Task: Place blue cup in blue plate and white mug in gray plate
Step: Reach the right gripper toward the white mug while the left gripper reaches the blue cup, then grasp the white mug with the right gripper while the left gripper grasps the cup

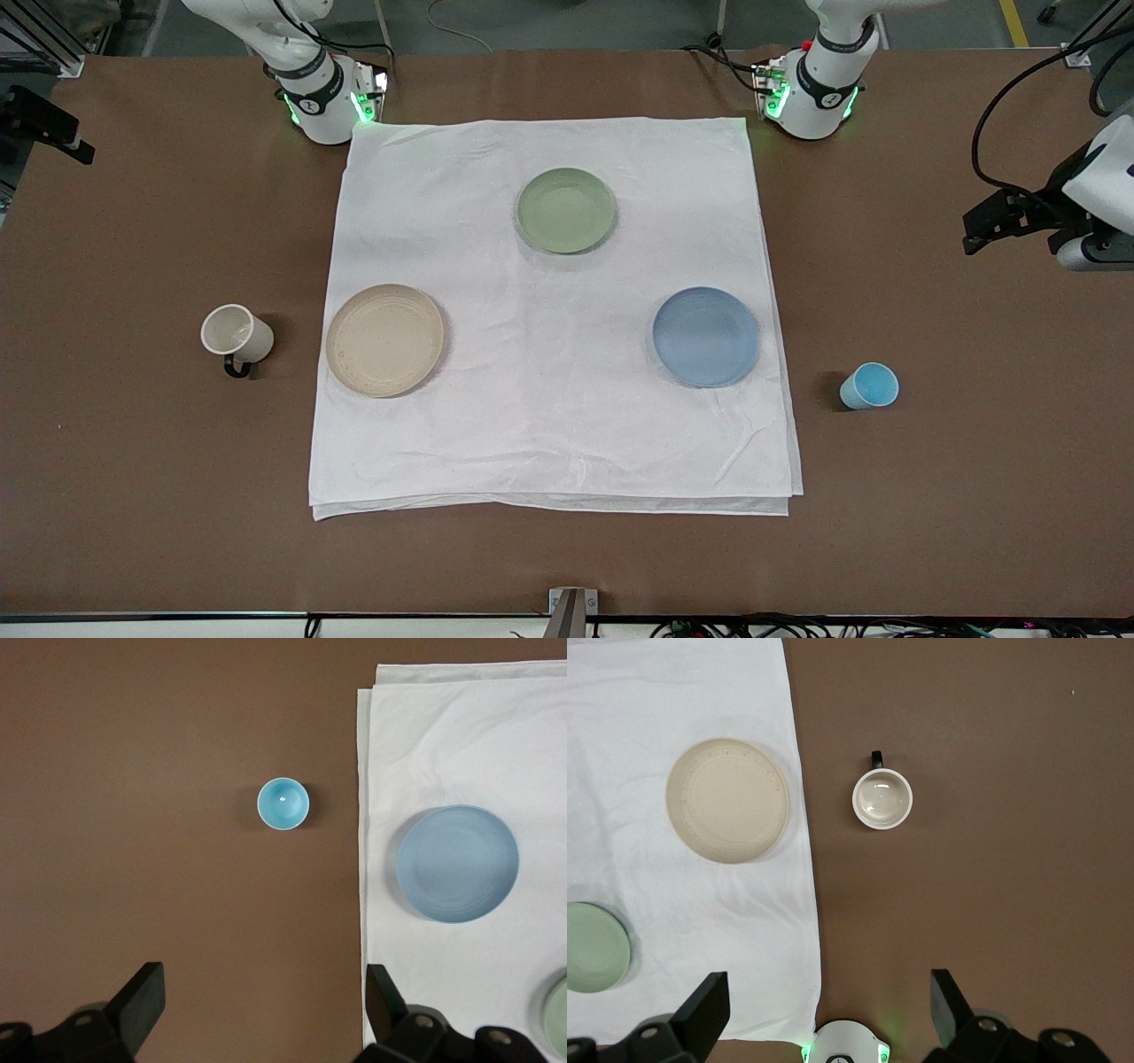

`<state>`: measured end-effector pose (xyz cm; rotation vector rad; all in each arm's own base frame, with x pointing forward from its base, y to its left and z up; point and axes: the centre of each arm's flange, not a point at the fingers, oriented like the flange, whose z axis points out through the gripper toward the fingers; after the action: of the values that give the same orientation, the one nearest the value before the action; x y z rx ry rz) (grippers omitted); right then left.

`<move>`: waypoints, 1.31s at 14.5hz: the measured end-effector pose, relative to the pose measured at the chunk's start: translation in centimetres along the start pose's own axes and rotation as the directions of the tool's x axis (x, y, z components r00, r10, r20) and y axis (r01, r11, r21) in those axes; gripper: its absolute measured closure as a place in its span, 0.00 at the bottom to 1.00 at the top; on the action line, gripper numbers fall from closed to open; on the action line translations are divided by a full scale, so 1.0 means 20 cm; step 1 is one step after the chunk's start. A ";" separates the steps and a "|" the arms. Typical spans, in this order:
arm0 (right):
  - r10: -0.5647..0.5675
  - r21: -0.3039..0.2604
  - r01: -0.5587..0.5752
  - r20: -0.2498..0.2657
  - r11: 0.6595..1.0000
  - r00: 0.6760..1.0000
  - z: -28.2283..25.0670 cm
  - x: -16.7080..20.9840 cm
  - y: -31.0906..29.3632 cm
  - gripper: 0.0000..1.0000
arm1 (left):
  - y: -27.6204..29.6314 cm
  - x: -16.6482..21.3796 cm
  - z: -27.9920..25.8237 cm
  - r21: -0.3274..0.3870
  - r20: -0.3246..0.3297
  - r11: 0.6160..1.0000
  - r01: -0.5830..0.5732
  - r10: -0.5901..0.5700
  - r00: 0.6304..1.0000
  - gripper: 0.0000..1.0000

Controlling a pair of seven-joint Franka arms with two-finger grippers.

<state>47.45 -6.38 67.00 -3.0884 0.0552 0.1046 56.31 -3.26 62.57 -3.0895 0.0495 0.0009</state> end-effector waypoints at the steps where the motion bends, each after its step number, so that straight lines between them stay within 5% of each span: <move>1: 0.000 -0.004 0.000 0.000 1.000 1.000 0.00 0.00 0.00 0.00 | -0.01 0.00 0.00 0.000 0.000 1.000 0.002 -0.002 1.000 0.00; 7: -0.016 -0.027 0.016 0.001 1.000 1.000 0.00 0.00 -0.04 0.00 | -0.05 0.07 0.05 -0.004 -0.027 1.000 0.018 -0.018 0.999 0.00; 11: -0.004 -0.028 0.005 0.026 1.000 1.000 0.06 0.05 -0.02 0.00 | -0.11 0.27 0.46 -0.017 -0.005 0.999 0.032 -0.032 0.999 0.00; 17: 0.026 -0.051 -0.026 0.006 0.998 1.000 0.63 0.61 0.11 0.00 | -0.16 0.33 1.21 -0.035 -0.024 0.998 0.053 -0.054 0.998 0.00; 19: 0.030 -0.059 -0.030 0.013 0.998 0.999 0.90 0.77 0.14 0.00 | -0.17 0.34 1.36 -0.041 -0.029 0.997 0.060 -0.061 0.998 0.16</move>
<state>61.50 -8.78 47.94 -3.1456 0.0997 0.1312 63.31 1.38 35.61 -3.1302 -0.0437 -0.0479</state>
